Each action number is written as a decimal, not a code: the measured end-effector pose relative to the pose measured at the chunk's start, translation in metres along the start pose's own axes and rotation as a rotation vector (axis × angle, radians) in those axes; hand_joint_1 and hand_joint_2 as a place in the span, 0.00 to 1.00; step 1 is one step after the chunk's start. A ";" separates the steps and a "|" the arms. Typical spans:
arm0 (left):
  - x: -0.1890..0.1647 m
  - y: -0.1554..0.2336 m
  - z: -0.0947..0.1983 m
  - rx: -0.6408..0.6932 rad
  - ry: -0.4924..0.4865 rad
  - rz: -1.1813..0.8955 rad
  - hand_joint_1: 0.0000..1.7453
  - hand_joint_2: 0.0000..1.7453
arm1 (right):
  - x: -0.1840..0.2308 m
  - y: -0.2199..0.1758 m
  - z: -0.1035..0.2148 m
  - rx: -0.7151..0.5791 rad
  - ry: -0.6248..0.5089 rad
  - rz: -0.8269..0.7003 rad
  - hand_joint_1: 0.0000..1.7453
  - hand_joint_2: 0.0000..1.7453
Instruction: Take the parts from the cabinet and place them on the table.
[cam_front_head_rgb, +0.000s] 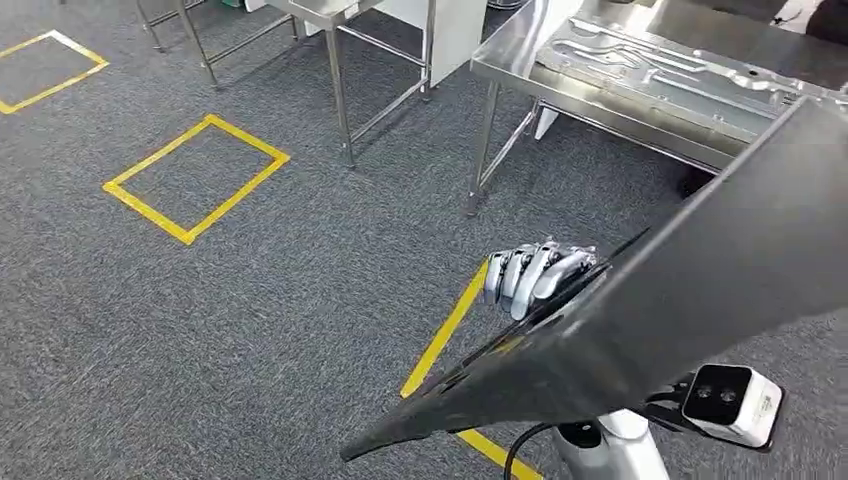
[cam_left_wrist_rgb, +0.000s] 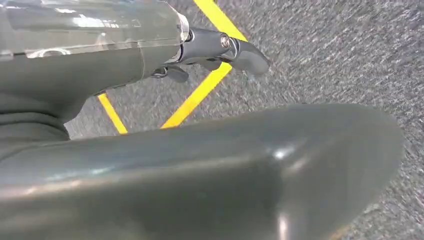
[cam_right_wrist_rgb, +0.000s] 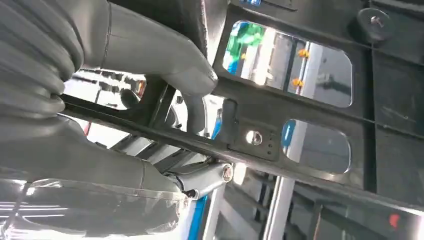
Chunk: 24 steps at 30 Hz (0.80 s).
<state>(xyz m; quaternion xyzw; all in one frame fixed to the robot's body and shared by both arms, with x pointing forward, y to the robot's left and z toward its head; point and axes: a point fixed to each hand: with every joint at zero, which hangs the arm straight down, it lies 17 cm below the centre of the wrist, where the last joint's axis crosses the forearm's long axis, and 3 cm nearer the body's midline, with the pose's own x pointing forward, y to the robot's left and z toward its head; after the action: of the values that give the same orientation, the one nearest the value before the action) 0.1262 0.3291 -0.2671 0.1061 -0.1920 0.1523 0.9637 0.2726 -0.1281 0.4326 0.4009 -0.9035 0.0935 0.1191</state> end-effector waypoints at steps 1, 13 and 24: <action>0.000 0.000 0.000 0.001 0.000 0.001 0.00 0.00 | -0.001 -0.001 0.001 -0.003 0.004 0.000 0.86 1.00; 0.006 -0.002 -0.001 -0.004 -0.010 0.006 0.00 0.00 | -0.006 0.004 -0.007 0.022 -0.001 -0.019 0.86 1.00; 0.003 -0.001 0.000 0.000 -0.008 0.004 0.00 0.00 | -0.012 0.007 -0.008 0.020 0.014 -0.025 0.86 1.00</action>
<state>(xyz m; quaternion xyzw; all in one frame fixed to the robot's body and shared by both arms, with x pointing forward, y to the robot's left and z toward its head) 0.1295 0.3291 -0.2662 0.1062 -0.1962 0.1537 0.9626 0.2764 -0.1135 0.4360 0.4126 -0.8966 0.1039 0.1228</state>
